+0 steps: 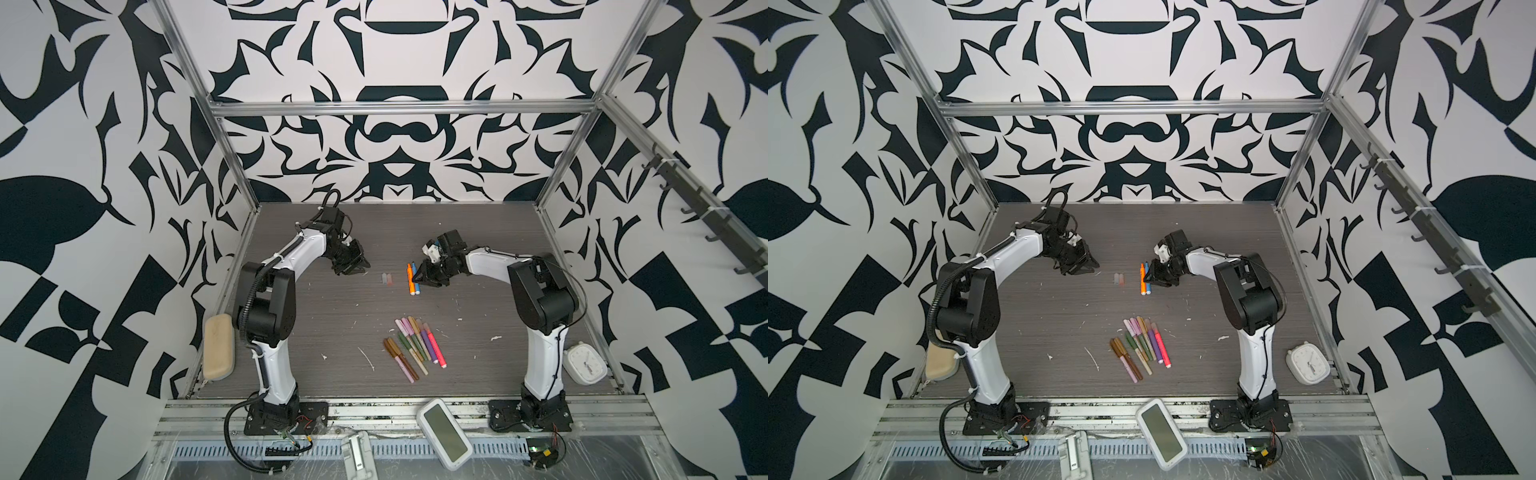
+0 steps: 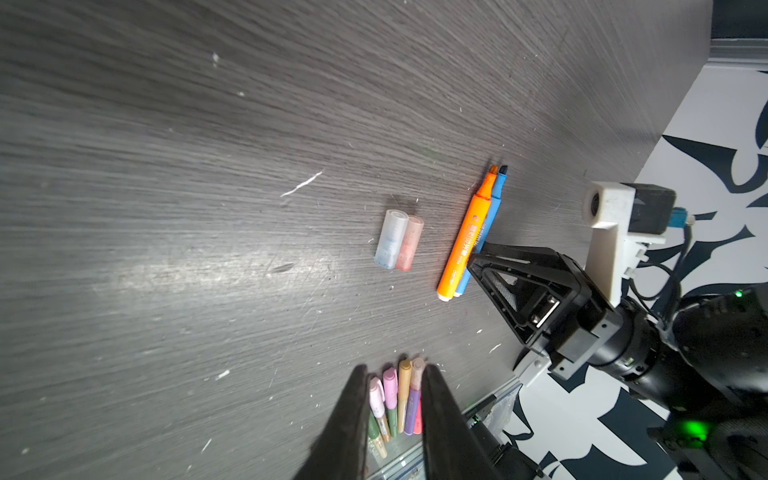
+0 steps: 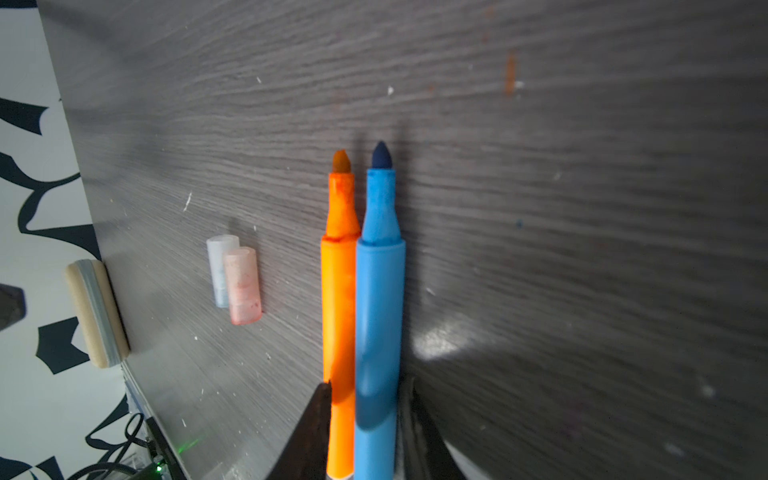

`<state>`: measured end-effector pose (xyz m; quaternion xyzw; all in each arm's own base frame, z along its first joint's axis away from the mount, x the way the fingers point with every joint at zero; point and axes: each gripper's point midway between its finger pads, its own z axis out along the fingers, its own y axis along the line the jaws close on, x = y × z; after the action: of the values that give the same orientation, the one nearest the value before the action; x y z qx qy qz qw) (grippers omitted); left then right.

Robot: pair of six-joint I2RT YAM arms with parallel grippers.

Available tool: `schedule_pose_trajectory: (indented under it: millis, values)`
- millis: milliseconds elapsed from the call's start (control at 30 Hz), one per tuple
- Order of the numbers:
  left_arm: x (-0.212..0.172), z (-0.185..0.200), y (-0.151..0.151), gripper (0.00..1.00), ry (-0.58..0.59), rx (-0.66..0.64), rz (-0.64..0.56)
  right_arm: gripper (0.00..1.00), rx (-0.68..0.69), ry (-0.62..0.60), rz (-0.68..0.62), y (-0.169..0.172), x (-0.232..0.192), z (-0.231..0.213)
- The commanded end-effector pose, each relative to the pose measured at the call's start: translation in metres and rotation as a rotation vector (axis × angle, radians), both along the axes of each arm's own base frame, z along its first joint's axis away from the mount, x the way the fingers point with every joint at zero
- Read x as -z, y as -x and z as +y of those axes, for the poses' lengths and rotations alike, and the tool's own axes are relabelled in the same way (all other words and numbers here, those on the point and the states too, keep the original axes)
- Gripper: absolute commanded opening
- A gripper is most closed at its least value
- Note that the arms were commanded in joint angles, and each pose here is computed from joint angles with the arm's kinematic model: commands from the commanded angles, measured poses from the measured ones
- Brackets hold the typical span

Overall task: Open the pen caps
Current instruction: 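Lower the blue highlighter beside the orange highlighter and open the right gripper, then move the right gripper to the marker row and grasp the pink highlighter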

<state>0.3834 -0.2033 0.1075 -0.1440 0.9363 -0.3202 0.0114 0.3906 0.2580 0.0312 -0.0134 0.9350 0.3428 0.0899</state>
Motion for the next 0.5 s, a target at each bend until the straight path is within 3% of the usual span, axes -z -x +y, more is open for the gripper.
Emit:
schedule_pose_trajectory:
  millis: [0, 200, 467]
  values:
    - [0.0, 0.002, 0.003, 0.25, -0.003, 0.004, 0.017, 0.34, 0.015, 0.007, -0.031, -0.002, -0.011, -0.006]
    - [-0.003, 0.002, 0.002, 0.25, 0.0, 0.001, 0.012, 0.44, 0.038, 0.025, -0.049, -0.002, -0.014, -0.015]
    - [-0.005, 0.003, 0.005, 0.25, -0.003, -0.002, 0.012, 0.45, 0.045, 0.03, -0.083, 0.01, -0.029, -0.03]
